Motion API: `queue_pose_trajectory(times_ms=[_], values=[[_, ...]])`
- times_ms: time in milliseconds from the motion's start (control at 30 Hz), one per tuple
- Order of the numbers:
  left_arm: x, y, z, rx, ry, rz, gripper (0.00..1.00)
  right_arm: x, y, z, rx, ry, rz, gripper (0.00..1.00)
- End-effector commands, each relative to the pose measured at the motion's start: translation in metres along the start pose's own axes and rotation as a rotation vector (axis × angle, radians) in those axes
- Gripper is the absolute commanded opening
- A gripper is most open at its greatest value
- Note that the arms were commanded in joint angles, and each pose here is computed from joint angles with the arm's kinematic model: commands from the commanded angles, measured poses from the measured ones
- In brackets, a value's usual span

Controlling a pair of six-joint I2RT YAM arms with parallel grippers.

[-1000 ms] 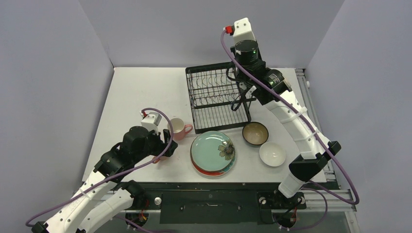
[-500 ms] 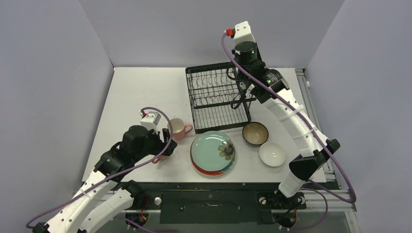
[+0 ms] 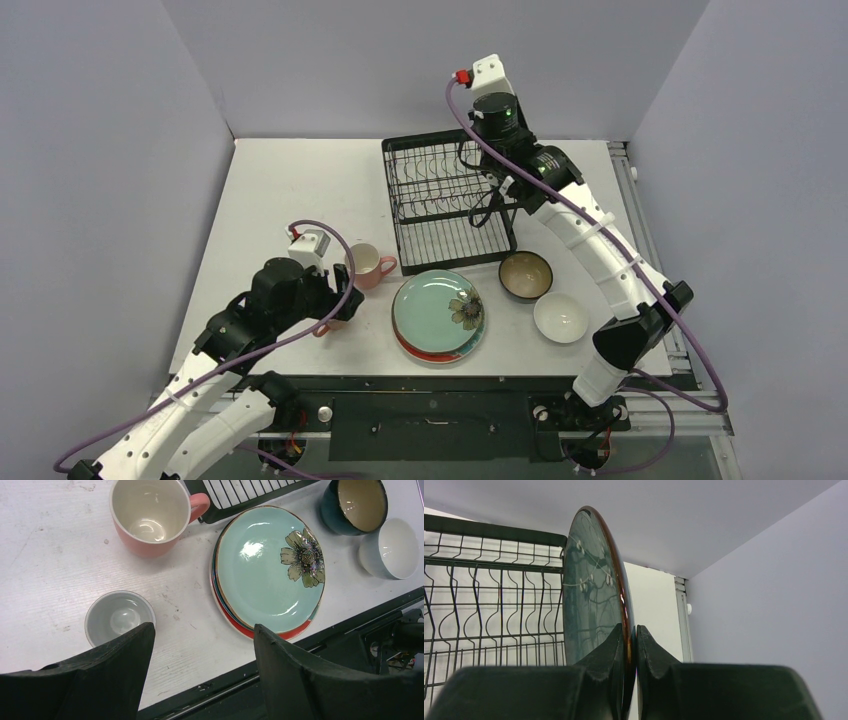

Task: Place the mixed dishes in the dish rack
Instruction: Insert the plate into the dish rack.

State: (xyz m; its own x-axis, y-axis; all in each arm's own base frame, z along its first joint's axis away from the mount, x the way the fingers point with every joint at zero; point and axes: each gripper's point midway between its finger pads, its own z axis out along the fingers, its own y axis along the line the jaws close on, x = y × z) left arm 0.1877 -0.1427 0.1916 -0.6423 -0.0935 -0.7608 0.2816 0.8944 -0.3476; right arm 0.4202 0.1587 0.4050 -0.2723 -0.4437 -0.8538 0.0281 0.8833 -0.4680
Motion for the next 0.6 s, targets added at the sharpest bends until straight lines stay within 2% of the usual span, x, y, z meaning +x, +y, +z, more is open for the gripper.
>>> queue_pose_trajectory(times_ms=[0, 567], values=[[-0.013, -0.006, 0.001, 0.032, -0.053, 0.008, 0.69, -0.036, -0.027, -0.008, 0.069, -0.127, 0.144, 0.0], [-0.014, -0.004, 0.002, 0.028, -0.052, 0.002, 0.69, -0.005, -0.01, -0.002, 0.059, -0.076, 0.151, 0.0]])
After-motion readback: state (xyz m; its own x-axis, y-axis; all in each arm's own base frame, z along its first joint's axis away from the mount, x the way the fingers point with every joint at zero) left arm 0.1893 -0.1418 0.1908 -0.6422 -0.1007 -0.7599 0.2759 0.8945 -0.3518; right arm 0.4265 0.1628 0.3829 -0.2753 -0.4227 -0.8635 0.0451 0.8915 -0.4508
